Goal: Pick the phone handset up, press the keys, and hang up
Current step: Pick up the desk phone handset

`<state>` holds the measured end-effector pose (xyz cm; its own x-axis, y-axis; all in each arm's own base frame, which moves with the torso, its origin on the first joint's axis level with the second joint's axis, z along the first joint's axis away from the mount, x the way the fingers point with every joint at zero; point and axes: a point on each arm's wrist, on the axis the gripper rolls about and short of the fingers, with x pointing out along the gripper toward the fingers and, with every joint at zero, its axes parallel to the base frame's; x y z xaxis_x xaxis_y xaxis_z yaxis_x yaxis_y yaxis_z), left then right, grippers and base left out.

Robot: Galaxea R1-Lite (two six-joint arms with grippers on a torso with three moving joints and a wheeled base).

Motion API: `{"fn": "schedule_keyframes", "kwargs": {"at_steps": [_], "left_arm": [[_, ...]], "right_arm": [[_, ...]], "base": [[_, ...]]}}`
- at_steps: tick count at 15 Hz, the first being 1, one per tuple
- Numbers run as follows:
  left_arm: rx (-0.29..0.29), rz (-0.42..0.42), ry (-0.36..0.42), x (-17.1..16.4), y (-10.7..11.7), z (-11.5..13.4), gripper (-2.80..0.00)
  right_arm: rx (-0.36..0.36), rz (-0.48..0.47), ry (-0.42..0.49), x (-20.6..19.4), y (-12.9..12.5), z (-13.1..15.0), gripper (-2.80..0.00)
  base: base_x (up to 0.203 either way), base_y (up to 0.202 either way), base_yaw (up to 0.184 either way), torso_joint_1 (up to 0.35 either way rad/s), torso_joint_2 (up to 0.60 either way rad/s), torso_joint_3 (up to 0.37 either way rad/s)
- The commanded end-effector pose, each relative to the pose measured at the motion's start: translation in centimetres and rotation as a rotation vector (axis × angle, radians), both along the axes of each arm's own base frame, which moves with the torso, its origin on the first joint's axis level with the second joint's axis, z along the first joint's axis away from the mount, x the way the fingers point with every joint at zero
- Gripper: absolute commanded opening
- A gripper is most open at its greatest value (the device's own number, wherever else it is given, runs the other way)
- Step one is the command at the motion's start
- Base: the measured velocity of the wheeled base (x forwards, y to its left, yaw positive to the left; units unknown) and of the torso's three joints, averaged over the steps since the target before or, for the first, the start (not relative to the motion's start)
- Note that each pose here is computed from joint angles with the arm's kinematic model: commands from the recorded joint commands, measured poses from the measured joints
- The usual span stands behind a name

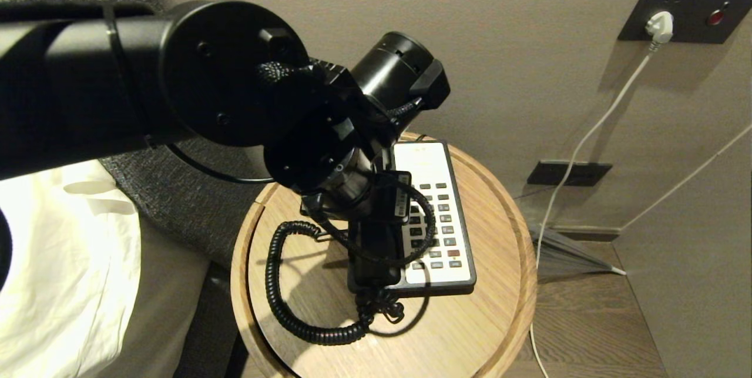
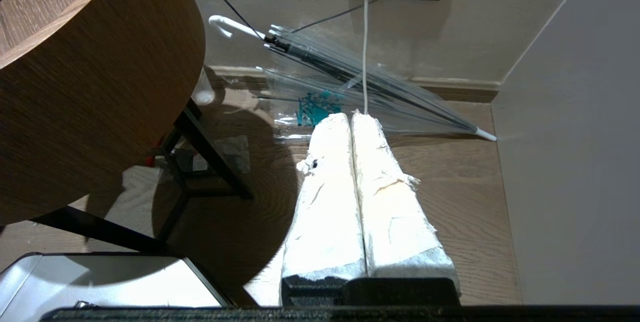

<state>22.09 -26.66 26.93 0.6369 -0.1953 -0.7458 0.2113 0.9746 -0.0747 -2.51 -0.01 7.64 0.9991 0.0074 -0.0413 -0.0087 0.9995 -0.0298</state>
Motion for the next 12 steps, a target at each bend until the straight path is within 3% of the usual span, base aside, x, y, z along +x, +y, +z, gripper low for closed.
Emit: {"fn": "schedule_keyframes", "kwargs": {"at_steps": [1, 12], "left_arm": [[0.002, 0.005, 0.001, -0.05, 0.07, 0.02, -2.8], [-0.017, -0.003, -0.014, -0.74, 0.37, 0.86, -2.8]], "right_arm": [[-0.001, 0.002, -0.008, -0.06, 0.0, -0.03, -2.8], [-0.001, 0.002, -0.008, -0.06, 0.0, -0.03, -2.8]], "base": [[0.0, 0.0, 0.0, 0.0, 0.0, 0.0], [0.0, 0.0, 0.0, 0.0, 0.0, 0.0]]}}
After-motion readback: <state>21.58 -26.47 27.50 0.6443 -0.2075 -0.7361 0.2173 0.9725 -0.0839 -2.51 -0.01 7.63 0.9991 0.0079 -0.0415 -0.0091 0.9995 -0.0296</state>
